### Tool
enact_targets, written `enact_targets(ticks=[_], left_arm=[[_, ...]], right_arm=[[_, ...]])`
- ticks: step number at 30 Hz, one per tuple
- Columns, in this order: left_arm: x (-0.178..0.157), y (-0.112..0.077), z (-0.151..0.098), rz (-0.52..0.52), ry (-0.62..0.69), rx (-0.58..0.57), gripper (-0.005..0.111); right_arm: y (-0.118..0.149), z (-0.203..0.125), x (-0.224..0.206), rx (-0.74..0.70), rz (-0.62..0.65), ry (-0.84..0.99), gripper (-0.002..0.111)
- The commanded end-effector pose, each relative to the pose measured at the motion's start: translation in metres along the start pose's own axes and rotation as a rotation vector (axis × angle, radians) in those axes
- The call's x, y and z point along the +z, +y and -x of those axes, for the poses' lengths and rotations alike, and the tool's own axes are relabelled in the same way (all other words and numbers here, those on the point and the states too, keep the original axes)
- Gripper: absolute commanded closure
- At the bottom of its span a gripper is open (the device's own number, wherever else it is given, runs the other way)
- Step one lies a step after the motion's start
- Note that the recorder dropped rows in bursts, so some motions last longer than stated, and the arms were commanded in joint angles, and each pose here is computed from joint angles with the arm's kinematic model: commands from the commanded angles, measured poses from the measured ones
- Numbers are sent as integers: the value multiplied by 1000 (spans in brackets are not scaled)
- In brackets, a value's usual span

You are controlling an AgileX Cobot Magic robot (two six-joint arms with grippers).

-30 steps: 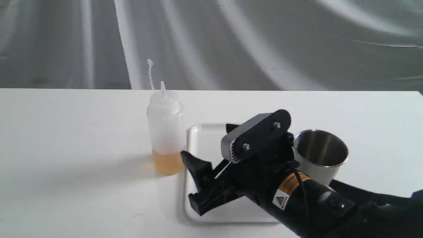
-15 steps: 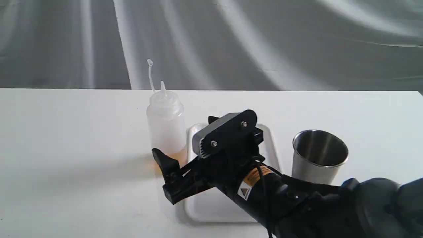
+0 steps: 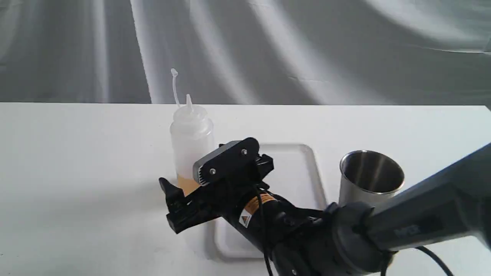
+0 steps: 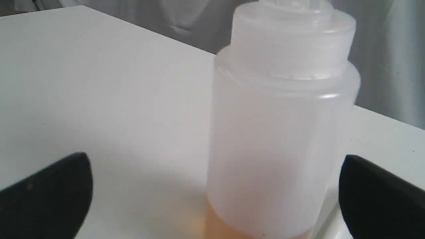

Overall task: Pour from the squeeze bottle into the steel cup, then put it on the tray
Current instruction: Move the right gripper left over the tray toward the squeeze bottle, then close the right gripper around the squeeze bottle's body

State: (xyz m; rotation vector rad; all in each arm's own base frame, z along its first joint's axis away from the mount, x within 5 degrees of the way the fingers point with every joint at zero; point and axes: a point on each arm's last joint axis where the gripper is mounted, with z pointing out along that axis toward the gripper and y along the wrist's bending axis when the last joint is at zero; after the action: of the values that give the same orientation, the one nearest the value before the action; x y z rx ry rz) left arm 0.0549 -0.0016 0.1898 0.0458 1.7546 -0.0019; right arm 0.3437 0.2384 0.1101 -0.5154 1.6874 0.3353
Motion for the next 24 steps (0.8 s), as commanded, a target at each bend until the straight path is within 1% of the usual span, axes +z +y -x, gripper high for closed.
enact_targets(ticks=[1,7,13,24], left_arm=[[0,0,-1,1,-6,-6,107],[0,0,-1,1,-6,-6,107],[0,0,-1,1,-6,-6,107],[0,0,-1,1,-6,-6,107]], right_arm=[[-3,-3,10,-4,-28,-13,3],[-13,-13,22,33,-88,0,3],[-23,-10,29,42,-108,-15,3],[-21,-15,50,28,-90,-13,3]])
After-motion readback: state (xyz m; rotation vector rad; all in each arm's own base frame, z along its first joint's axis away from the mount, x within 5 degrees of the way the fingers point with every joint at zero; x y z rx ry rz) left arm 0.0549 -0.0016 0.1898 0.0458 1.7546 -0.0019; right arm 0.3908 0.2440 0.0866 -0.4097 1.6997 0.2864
